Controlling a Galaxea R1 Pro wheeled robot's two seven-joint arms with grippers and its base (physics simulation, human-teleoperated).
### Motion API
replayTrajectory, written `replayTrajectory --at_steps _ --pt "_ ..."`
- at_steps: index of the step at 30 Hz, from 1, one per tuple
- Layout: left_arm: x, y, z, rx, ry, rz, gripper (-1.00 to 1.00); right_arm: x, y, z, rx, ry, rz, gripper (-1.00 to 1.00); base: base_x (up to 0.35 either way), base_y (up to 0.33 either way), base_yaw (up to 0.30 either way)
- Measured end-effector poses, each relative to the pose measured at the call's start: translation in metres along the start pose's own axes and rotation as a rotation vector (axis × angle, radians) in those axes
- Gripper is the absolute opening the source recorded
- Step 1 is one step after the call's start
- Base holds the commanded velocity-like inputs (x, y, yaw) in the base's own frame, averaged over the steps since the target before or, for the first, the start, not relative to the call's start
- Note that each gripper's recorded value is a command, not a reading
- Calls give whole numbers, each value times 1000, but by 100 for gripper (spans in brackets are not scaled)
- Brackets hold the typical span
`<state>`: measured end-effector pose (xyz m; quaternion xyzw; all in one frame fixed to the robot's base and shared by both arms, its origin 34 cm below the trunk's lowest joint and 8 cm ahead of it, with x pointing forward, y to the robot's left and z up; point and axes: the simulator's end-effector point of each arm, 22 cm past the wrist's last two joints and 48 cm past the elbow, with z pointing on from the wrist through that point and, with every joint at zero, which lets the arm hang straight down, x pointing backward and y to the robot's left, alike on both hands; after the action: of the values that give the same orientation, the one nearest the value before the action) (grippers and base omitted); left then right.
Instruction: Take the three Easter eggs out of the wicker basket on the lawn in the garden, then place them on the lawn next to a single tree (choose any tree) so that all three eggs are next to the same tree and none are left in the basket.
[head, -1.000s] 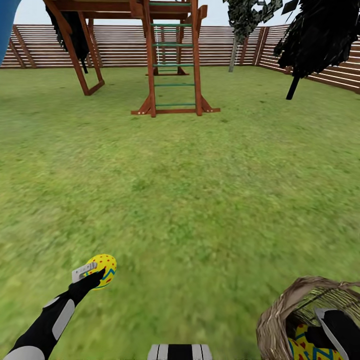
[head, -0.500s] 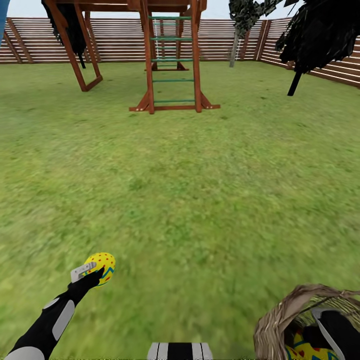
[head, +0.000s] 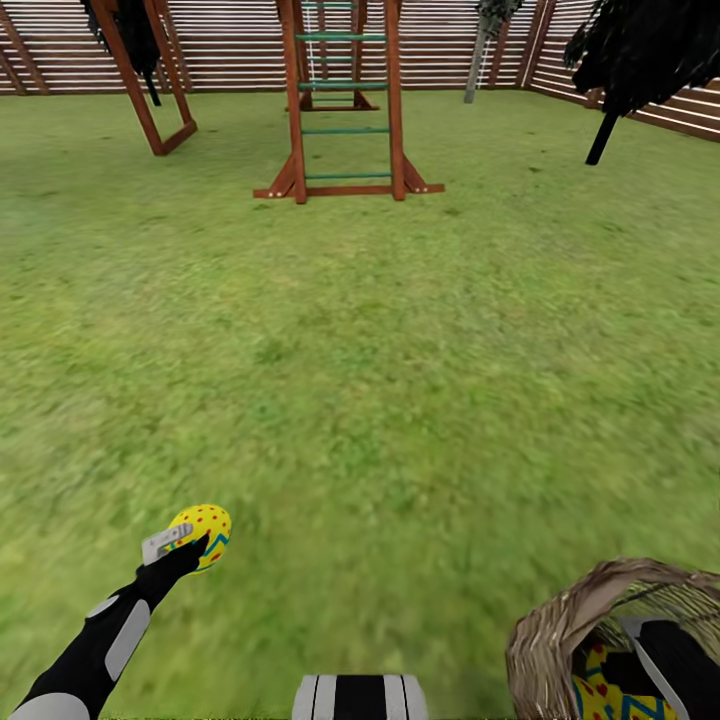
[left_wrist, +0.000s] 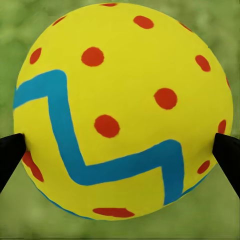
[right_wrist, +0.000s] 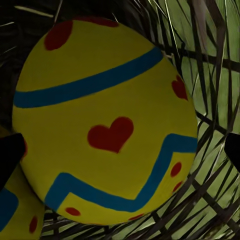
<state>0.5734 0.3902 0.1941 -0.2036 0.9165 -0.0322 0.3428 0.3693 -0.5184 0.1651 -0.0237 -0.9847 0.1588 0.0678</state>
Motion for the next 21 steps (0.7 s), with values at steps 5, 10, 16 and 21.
replayTrajectory --at_steps 5,10,16,21 --pt "12 1 4 -3 19 -3 -100 6 2 7 2 18 -10 100 0 0 0" --pt "22 4 8 -9 36 -1 -100 12 14 14 -9 37 -20 100 0 0 0" --pt "25 4 9 -9 40 0 -100 13 15 15 -10 41 -18 -100 0 0 0" --pt "25 4 9 -9 41 -2 -100 12 12 15 -8 39 -14 -100 0 0 0"
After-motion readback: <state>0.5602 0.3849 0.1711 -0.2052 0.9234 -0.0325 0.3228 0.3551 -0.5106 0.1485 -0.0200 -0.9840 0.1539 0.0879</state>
